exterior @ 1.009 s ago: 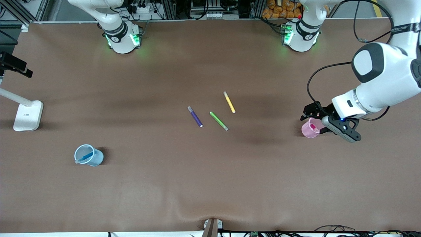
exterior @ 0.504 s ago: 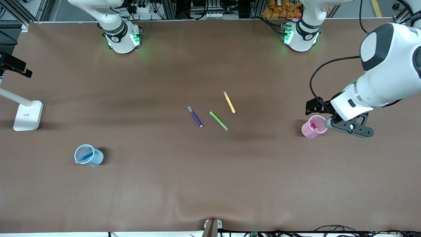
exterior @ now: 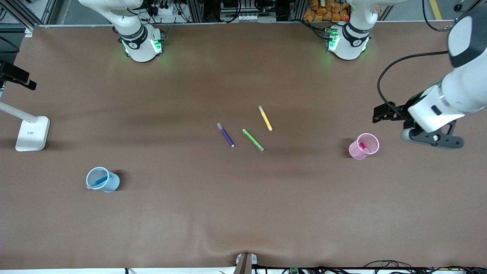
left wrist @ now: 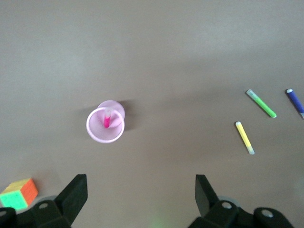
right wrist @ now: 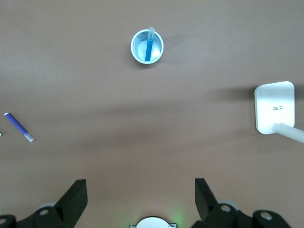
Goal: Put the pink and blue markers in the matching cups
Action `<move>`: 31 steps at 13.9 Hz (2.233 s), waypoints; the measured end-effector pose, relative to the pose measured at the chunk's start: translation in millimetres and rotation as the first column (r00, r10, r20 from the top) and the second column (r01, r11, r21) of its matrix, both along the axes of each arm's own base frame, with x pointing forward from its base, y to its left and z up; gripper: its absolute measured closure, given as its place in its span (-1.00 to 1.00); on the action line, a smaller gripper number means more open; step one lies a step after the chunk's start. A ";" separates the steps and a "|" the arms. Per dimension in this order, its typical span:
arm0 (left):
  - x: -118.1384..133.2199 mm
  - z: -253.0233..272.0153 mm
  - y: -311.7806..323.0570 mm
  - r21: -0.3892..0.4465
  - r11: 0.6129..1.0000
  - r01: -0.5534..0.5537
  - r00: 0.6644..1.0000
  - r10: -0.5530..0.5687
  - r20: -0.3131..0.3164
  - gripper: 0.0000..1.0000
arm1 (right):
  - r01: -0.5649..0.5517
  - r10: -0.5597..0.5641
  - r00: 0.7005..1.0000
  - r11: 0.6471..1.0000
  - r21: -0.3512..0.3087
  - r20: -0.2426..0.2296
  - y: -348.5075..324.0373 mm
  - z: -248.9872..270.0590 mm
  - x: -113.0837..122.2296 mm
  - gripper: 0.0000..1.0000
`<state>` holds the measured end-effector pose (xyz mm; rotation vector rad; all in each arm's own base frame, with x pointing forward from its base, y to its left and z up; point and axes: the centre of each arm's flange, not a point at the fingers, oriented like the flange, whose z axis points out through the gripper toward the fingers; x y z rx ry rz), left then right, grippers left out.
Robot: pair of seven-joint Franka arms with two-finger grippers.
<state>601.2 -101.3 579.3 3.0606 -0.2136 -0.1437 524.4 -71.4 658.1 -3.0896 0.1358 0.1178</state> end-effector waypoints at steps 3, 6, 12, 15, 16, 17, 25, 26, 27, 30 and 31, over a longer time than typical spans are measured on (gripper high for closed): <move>-13.8 23.4 1.1 0.038 0.997 -0.068 0.998 0.068 -0.002 -1.00 | 0.000 0.000 1.000 1.000 0.000 0.000 0.1 -0.1 0.1 -1.00; -20.0 34.4 6.9 0.056 0.995 -0.079 0.997 0.079 0.009 -1.00 | -0.002 0.002 1.000 1.000 0.000 0.000 1.0 -0.1 0.2 -1.00; -44.3 66.9 38.2 0.072 0.987 -0.141 0.989 0.138 0.043 -1.00 | -0.020 0.020 1.000 1.000 0.000 -0.001 10.5 -0.7 1.8 -1.00; -60.4 79.9 43.8 0.072 0.985 -0.154 0.987 0.150 0.060 -1.00 | -0.020 0.020 1.000 1.000 0.000 -0.003 10.7 -1.8 2.5 -1.00; -63.5 80.9 45.1 0.072 0.985 -0.156 0.987 0.152 0.060 -1.00 | -0.020 0.020 1.000 1.000 0.000 -0.004 10.7 -2.2 2.7 -1.00; -66.0 79.0 45.3 0.073 0.985 -0.156 0.987 0.152 0.057 -1.00 | -0.021 0.021 1.000 1.000 0.000 -0.005 10.8 -2.6 3.0 -1.00; -74.9 66.8 53.5 0.072 0.983 -0.170 0.984 0.166 0.063 -1.00 | -0.027 0.027 1.000 1.000 0.000 -0.008 14.4 -4.3 4.4 -1.00; -74.8 66.8 54.1 0.072 0.983 -0.171 0.984 0.167 0.063 -1.00 | -0.028 0.028 1.000 1.000 0.000 -0.009 15.0 -4.9 4.8 -1.00; -74.7 66.8 54.3 0.072 0.983 -0.172 0.984 0.167 0.063 -1.00 | -0.030 0.030 1.000 1.000 0.000 -0.010 15.5 -5.5 5.3 -1.00; -75.0 66.4 56.3 0.076 0.982 -0.174 0.984 0.170 0.060 -1.00 | -0.031 0.031 0.999 1.000 0.001 -0.013 16.4 -6.9 6.2 -1.00; -75.1 66.1 59.2 0.078 0.981 -0.180 0.983 0.175 0.057 -1.00 | -0.031 0.031 0.999 1.000 0.001 -0.013 16.5 -7.1 6.3 -1.00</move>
